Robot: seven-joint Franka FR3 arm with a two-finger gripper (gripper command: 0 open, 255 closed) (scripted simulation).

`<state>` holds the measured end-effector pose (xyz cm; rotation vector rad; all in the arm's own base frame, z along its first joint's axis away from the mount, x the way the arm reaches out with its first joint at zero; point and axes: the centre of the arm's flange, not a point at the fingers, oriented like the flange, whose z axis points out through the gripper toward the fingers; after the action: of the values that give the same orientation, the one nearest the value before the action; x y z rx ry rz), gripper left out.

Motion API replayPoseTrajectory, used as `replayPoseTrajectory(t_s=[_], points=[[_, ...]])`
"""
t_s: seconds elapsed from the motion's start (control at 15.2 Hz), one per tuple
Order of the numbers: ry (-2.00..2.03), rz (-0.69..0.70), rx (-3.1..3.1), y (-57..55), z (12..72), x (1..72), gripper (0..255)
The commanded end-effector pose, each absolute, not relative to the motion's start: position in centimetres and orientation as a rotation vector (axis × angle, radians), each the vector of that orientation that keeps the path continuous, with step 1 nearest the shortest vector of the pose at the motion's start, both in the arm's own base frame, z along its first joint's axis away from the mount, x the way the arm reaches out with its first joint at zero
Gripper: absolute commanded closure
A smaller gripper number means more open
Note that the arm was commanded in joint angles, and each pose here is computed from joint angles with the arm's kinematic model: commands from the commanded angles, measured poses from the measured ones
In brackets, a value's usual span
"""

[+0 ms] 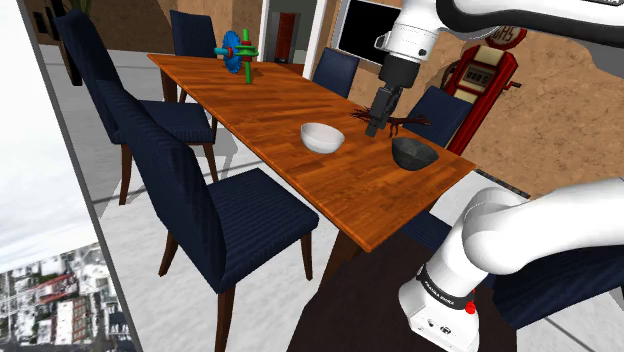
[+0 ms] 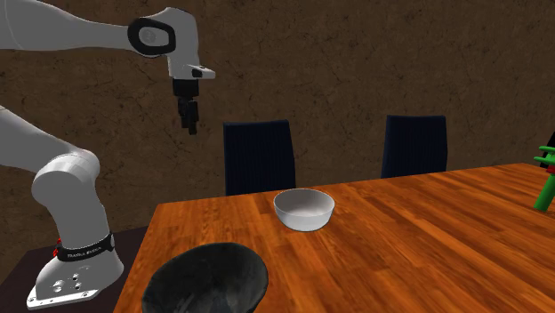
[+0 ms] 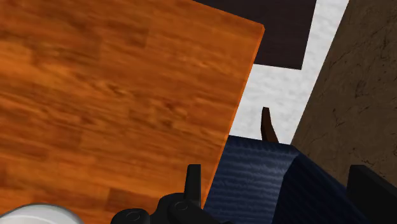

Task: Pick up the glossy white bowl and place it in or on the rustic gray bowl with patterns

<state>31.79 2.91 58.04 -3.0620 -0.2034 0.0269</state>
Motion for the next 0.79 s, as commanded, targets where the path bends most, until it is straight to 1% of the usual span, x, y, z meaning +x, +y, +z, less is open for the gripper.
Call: replayPoseTrajectory(t_s=[0.0, 0.73], points=[[-0.203, 0.027, -3.062, 2.9, 58.0, 31.8, 0], [-0.21, -0.05, -3.135, -3.0, 51.3, 41.7, 0]])
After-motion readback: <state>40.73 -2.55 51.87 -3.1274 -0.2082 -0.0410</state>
